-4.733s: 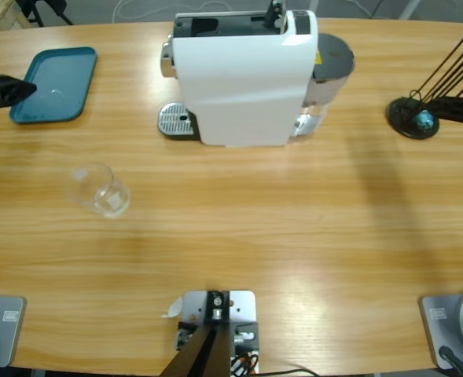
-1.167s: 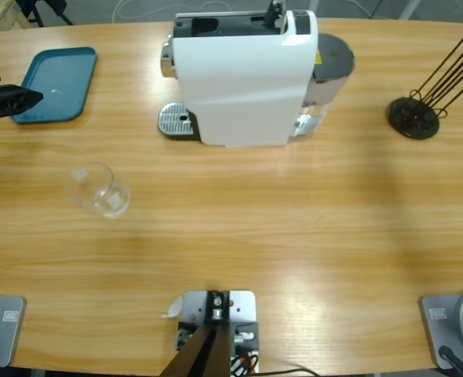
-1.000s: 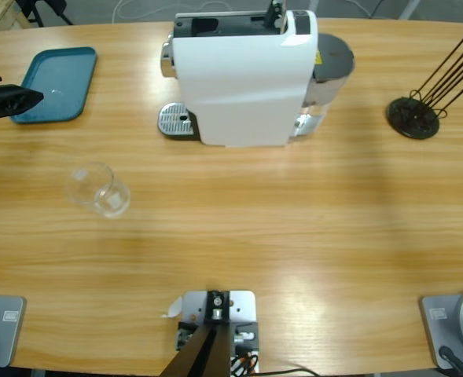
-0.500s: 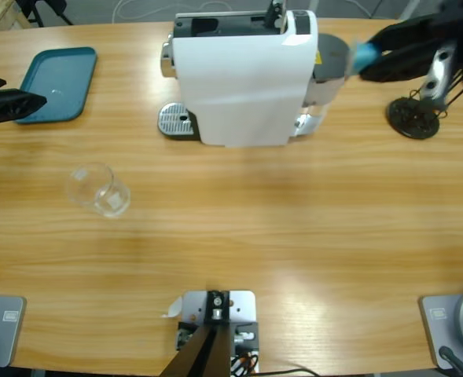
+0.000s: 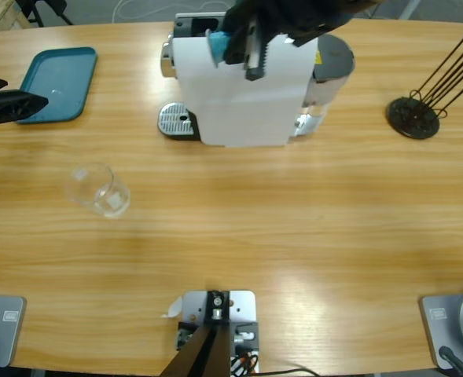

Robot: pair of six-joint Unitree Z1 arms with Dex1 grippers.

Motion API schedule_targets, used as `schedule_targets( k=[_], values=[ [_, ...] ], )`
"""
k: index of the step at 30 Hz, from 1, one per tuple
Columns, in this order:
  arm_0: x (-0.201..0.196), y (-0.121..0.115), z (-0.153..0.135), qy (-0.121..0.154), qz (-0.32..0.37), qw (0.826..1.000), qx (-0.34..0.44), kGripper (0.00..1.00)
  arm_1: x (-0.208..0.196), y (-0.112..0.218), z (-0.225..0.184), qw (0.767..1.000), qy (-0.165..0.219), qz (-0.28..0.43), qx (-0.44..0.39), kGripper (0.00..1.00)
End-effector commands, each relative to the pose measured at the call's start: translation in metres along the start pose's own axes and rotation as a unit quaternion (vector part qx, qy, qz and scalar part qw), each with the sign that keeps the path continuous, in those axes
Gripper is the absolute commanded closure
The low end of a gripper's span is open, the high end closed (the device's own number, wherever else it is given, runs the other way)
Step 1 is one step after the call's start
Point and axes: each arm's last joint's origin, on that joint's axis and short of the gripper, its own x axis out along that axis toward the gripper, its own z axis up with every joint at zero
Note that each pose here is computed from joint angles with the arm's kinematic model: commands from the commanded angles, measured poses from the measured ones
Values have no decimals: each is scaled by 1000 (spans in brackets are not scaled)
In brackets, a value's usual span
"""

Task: Pour coffee

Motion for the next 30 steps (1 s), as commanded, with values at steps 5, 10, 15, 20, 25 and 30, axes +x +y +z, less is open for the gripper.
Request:
schedule_targets(
  k=[5, 10, 15, 20, 25, 30],
  values=[
    [13, 1, -11, 28, -2, 1000, -2, 69, 45, -33, 1, 999, -3, -40, 3, 1000],
    [14, 1, -11, 29, -2, 1000, -2, 69, 56, -40, 1, 999, 0, -41, 3, 1000],
    [14, 1, -11, 30, -2, 1000, -2, 69, 67, -38, 0, 999, 7, -33, 3, 1000],
    [14, 1, -11, 30, -2, 1000, -2, 69, 72, -38, -1, 999, 9, -31, 3, 1000],
    [14, 1, -11, 30, -2, 1000, -2, 69, 74, -43, -3, 999, 13, -39, 7, 1000],
    [14, 1, -11, 29, -2, 1000, -2, 69, 75, -44, -6, 999, 20, -41, 9, 1000]
  ],
)
